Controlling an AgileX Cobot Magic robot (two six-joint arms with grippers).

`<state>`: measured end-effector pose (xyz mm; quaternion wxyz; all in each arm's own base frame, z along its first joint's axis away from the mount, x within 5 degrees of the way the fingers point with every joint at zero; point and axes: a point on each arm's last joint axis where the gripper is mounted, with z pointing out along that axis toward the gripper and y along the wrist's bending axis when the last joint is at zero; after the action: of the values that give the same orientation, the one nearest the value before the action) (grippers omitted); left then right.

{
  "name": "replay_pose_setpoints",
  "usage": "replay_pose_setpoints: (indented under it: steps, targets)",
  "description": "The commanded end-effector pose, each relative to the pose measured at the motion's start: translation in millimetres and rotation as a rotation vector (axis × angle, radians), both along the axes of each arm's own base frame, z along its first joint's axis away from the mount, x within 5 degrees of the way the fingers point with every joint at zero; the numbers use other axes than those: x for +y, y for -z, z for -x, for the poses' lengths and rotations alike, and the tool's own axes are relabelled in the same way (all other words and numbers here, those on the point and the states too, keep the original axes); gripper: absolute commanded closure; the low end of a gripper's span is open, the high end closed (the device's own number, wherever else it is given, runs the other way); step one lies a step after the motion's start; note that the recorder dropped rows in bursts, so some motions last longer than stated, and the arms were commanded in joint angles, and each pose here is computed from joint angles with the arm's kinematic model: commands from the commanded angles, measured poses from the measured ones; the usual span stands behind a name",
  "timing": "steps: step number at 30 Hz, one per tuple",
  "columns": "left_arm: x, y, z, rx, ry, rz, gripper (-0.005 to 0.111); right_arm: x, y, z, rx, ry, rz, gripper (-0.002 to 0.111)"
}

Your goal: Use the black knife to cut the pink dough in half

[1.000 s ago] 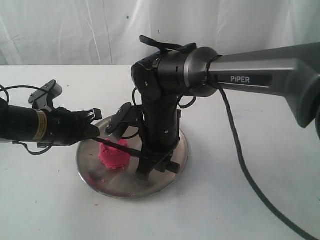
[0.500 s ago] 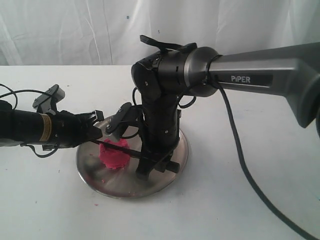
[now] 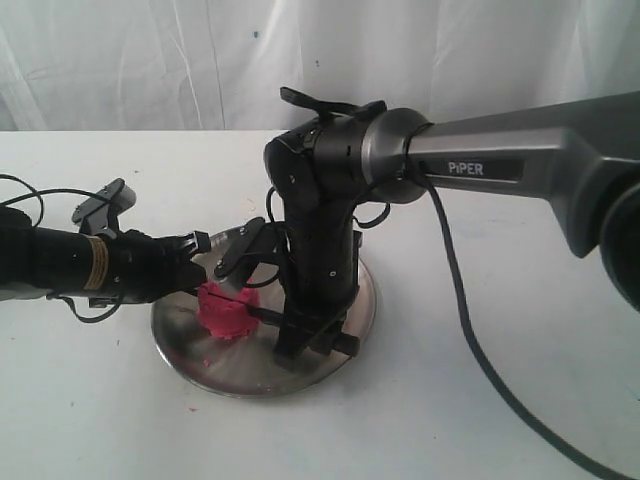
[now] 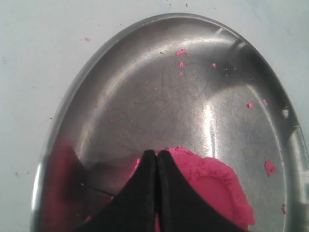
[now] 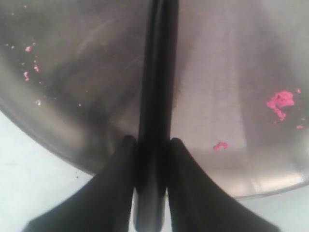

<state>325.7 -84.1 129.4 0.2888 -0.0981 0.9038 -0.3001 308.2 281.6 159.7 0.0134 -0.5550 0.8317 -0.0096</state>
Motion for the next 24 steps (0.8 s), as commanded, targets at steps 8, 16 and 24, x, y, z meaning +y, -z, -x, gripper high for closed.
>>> replay_pose_setpoints:
  steps: [8, 16, 24]
  targets:
    - [8, 17, 6, 0.054, 0.004, -0.139, 0.107, 3, 16, -1, 0.044, 0.008, -0.002, 0.108]
    - [9, -6, -6, -0.03, -0.012, -0.124, 0.107, 2, 14, 0, 0.055, 0.008, 0.007, 0.108]
    - [21, -56, -12, -0.179, -0.066, -0.127, 0.107, 0, 11, -2, 0.043, 0.014, 0.008, 0.108]
